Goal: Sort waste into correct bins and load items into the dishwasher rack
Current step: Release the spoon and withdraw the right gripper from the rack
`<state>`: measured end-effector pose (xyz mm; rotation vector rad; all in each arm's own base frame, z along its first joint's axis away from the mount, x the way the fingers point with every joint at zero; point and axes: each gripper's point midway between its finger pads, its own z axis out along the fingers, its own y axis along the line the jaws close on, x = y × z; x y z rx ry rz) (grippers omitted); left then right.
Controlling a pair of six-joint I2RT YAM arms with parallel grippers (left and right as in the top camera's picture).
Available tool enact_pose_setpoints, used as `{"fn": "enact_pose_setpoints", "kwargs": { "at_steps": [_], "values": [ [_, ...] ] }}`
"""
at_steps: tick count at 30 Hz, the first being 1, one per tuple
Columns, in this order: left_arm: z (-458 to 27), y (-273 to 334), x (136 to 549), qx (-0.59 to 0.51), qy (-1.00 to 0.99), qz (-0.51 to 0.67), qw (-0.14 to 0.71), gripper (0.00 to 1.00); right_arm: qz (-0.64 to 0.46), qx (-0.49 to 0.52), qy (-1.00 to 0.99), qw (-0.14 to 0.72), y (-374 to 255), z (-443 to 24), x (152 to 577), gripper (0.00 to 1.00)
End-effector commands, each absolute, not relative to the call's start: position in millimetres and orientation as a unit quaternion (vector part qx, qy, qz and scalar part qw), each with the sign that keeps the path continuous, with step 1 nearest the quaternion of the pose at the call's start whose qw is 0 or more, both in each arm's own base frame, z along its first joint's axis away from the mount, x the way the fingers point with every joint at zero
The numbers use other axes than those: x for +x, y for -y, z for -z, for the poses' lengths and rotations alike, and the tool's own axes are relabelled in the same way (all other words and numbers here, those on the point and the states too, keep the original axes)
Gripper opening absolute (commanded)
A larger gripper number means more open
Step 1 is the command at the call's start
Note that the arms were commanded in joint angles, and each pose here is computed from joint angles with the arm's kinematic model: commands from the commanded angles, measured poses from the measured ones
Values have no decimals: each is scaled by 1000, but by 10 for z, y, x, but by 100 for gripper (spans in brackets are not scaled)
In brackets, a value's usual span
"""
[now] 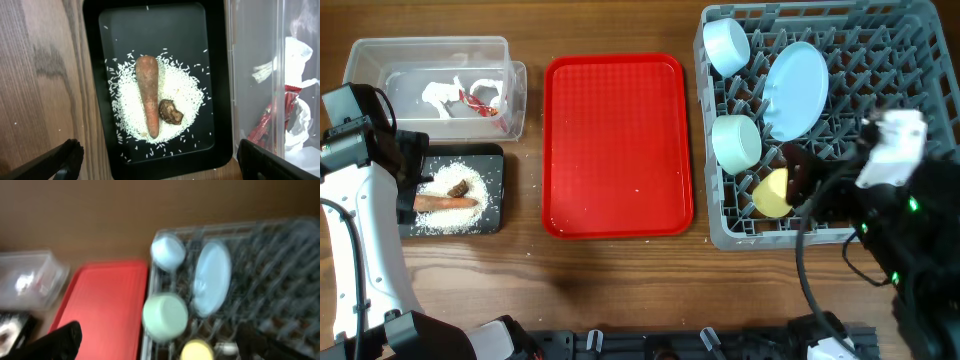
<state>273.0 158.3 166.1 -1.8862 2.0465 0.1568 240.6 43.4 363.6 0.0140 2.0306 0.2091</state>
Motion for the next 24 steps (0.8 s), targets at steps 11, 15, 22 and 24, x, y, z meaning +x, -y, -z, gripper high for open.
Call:
{"fn": "enact_pose_setpoints", "kwargs": {
  "at_steps": [11,15,22,24],
  "values": [
    [-1670,-1610,2728,-664,-724,-60,178,100,-63,-43,-708,702,-267,-2113,2440,100],
    [-1670,-1610,2728,-664,-724,-60,178,100,-63,-44,-693,717,-267,-1910,2434,100],
    [-1670,-1610,2728,-664,-724,-61,178,100,-64,-44,-701,709,-272,-1780,2448,100],
    [-1670,-1610,2728,-664,-724,-61,178,100,-64,-44,-702,708,-271,-1778,2448,100]
  ]
}}
